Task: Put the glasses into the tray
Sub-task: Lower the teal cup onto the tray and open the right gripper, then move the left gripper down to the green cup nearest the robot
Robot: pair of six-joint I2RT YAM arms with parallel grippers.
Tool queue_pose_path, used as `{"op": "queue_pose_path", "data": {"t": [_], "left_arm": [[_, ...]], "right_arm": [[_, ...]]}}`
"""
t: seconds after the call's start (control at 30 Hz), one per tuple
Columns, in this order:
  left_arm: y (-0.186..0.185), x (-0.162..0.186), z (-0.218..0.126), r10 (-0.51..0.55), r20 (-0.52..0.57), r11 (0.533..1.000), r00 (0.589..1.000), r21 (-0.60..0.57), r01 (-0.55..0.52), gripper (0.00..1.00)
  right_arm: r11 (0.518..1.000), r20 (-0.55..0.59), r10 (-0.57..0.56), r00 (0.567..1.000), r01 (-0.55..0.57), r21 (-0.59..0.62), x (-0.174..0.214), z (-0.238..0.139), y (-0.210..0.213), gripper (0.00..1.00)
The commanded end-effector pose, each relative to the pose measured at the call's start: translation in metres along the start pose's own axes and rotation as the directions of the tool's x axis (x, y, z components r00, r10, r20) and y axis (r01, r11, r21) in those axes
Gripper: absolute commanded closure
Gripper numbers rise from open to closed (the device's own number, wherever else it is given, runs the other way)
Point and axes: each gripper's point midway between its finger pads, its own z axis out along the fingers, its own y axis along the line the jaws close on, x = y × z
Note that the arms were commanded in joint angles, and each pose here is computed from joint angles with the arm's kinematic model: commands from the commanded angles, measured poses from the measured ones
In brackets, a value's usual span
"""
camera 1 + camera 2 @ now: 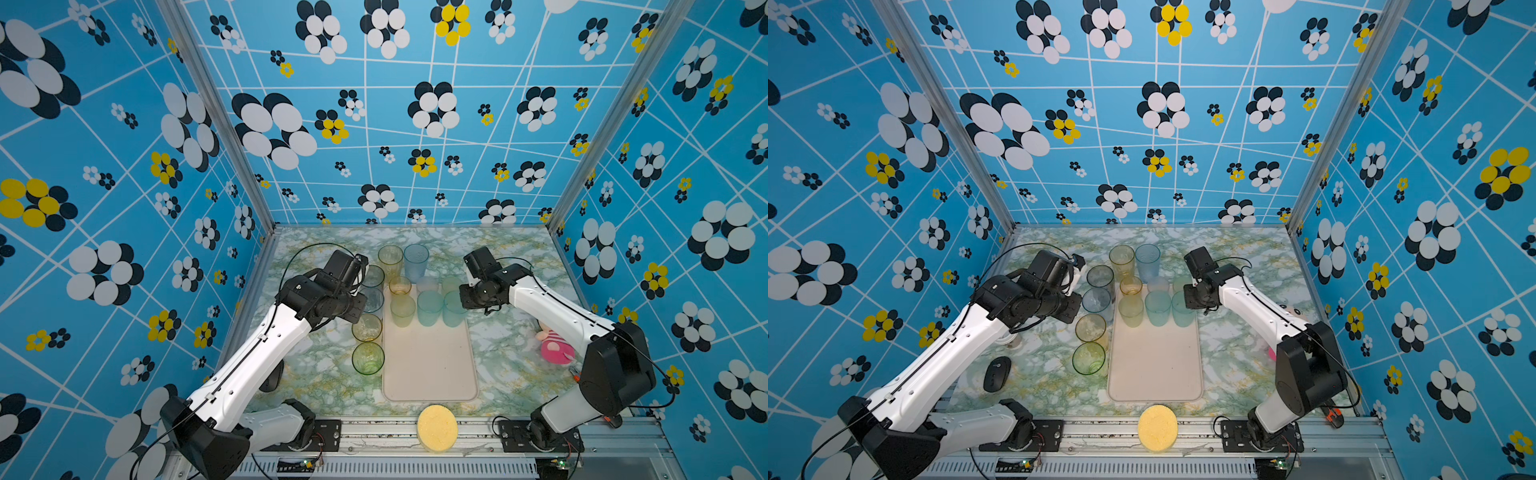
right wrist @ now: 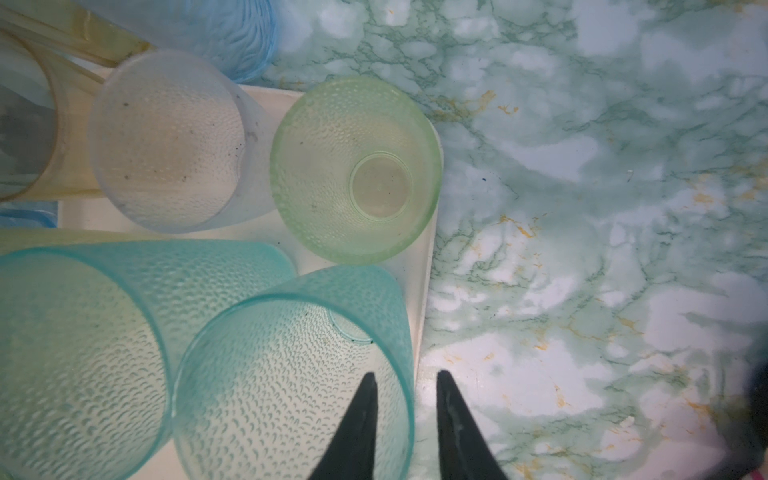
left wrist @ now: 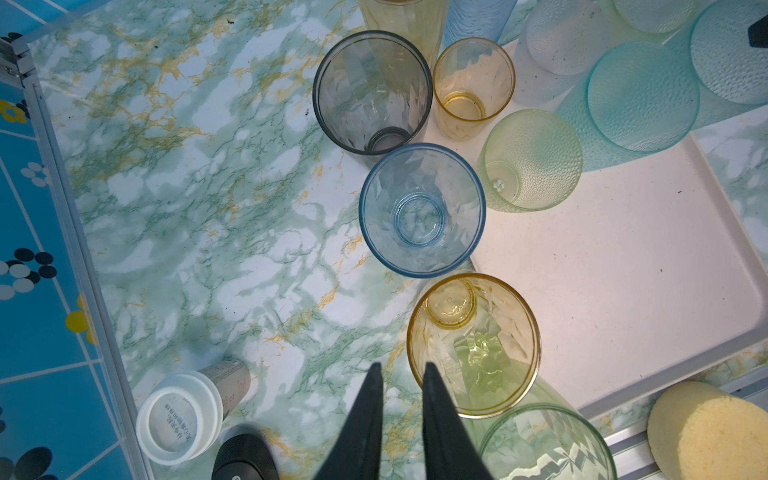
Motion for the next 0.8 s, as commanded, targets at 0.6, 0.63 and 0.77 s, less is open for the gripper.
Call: {"op": "queue_pose_path", "data": {"t": [0.6,0.63,0.77], "left_arm": [[-0.029,0.074,-0.027,-0.127,-0.146,0.991,0.981,0.013,0.13,0.8],[-0.029,0.08,-0.027,-0.139,-0.16,0.99,0.977,0.009,0.142,0.8],[-0.034,0.099,-0.027,-0.181,-0.202,0.982,0.963,0.019,0.188,0.8]], "right_arm": [[0.988,0.215,0.115,0.97,-0.089,-0.128,-0.02,-0.064,-0.018,0.57],[0.987,0.214,0.116,0.97,-0.088,-0.136,-0.02,-0.063,-0.016,0.57],[0.983,0.213,0.118,0.97,-0.085,-0.162,-0.017,-0.06,-0.013,0.57]]}}
